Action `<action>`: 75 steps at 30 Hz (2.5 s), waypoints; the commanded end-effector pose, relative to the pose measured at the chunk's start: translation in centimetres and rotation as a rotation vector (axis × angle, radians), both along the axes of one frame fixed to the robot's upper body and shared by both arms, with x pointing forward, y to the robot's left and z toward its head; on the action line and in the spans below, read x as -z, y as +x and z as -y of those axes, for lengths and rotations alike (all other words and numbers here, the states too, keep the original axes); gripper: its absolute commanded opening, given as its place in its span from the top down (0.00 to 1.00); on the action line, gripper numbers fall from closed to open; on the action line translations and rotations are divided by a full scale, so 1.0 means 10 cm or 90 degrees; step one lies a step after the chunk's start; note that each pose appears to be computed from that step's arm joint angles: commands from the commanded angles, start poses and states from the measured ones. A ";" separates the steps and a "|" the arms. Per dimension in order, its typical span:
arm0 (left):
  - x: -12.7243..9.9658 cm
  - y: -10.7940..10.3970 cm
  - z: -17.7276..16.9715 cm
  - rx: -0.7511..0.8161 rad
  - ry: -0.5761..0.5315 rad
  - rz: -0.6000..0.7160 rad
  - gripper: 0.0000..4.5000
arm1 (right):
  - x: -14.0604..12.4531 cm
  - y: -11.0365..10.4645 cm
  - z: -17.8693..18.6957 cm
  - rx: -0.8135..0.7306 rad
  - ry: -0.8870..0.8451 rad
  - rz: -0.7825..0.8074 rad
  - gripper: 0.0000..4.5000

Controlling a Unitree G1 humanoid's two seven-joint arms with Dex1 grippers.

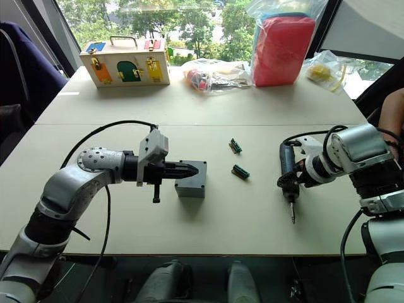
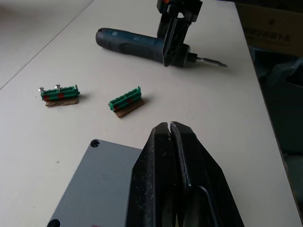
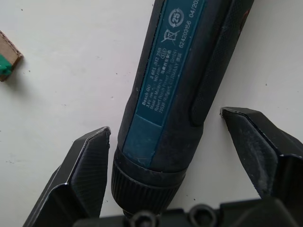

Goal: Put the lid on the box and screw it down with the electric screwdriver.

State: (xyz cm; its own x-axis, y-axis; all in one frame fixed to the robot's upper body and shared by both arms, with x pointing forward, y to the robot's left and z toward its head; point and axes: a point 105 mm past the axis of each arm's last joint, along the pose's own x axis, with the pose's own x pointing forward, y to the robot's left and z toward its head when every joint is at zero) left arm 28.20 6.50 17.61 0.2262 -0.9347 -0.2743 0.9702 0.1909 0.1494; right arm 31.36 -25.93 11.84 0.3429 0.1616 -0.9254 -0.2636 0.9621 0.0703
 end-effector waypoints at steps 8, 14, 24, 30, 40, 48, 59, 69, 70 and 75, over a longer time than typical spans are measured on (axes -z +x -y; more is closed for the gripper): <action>-0.15 0.15 -0.35 -0.065 0.008 0.027 1.00 | -0.23 0.23 0.12 0.083 0.059 0.093 0.58; -0.23 0.28 -0.44 -0.080 -0.036 0.006 1.00 | -1.47 0.76 -0.15 0.065 0.322 0.478 0.58; -0.07 0.31 -0.27 -0.017 0.009 -0.028 1.00 | -1.87 0.26 -1.26 -0.155 0.541 0.835 0.58; 0.07 0.33 -0.15 -0.004 0.046 -0.027 1.00 | -1.61 0.17 -1.63 -0.192 0.530 0.858 0.58; 0.32 0.35 -0.19 -0.028 0.087 -0.048 1.00 | -1.20 0.16 -1.91 -0.230 0.462 0.864 0.58; 0.43 0.34 -0.21 -0.046 0.093 -0.058 1.00 | -1.06 0.20 -1.92 -0.243 0.438 0.854 0.58; 0.46 0.34 -0.18 -0.051 0.092 -0.056 1.00 | -1.07 0.18 -1.89 -0.243 0.441 0.857 0.58; 0.43 0.36 -0.16 -0.049 0.088 -0.050 1.00 | -1.19 0.14 -1.91 -0.241 0.476 0.863 0.58; 0.43 0.36 -0.16 -0.049 0.088 -0.050 1.00 | -1.17 0.14 -1.91 -0.242 0.474 0.859 0.58; 0.41 0.37 -0.16 -0.051 0.087 -0.048 1.00 | -1.10 0.16 -1.91 -0.233 0.475 0.848 0.58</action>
